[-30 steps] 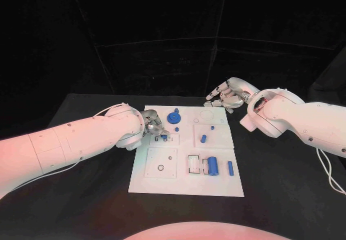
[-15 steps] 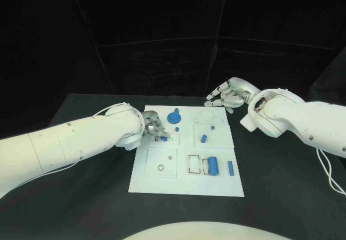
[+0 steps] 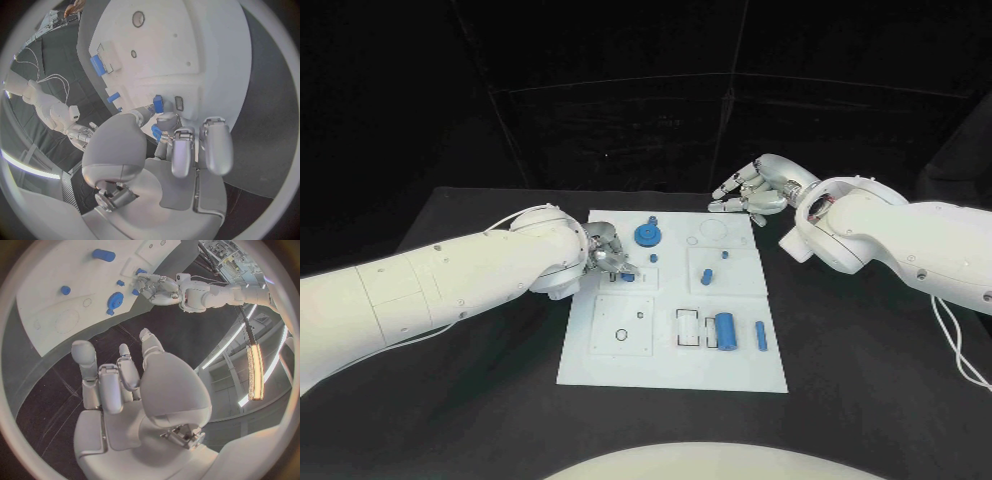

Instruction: Assemble the parts on the task board

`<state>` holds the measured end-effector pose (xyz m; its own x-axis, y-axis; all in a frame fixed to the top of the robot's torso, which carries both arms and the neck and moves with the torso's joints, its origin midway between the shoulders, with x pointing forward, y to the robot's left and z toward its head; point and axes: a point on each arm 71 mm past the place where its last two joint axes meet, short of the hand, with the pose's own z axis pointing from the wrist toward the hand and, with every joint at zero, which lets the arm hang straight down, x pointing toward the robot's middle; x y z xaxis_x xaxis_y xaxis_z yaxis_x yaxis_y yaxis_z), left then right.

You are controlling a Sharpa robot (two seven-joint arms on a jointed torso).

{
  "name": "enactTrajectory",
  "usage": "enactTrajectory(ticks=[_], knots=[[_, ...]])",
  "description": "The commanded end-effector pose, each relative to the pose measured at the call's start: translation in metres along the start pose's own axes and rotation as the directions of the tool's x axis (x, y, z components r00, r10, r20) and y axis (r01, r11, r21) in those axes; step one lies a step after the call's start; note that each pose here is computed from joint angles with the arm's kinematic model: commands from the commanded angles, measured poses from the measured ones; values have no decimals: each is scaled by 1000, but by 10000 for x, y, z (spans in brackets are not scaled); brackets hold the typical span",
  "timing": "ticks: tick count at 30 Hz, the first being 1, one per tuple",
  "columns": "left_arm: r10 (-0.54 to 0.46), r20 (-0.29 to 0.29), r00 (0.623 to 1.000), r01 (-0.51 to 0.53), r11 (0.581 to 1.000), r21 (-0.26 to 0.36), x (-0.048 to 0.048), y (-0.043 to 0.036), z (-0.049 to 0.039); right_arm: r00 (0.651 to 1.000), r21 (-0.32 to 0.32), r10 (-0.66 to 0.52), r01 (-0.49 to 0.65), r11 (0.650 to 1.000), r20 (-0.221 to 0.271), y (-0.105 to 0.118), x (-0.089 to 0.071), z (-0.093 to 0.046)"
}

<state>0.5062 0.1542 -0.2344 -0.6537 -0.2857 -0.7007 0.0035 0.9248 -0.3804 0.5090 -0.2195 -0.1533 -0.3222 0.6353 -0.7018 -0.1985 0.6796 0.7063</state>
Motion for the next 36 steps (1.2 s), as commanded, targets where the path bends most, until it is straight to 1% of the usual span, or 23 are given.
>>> enactTrajectory(ticks=[1,9,26,36], knots=[[19,-26,999,-19,1000,-10,35,3,7,1000,-11,6,-6,1000,-5,21,-1,5],[20,-29,999,-20,1000,-9,38,-30,31,1000,-13,6,-6,1000,-7,29,7,11],[24,-33,999,-25,999,-24,10,-29,83,1000,-15,7,-7,1000,-8,39,16,19],[24,-33,999,-25,999,-26,7,-27,84,1000,-15,6,-6,1000,-6,36,13,20]])
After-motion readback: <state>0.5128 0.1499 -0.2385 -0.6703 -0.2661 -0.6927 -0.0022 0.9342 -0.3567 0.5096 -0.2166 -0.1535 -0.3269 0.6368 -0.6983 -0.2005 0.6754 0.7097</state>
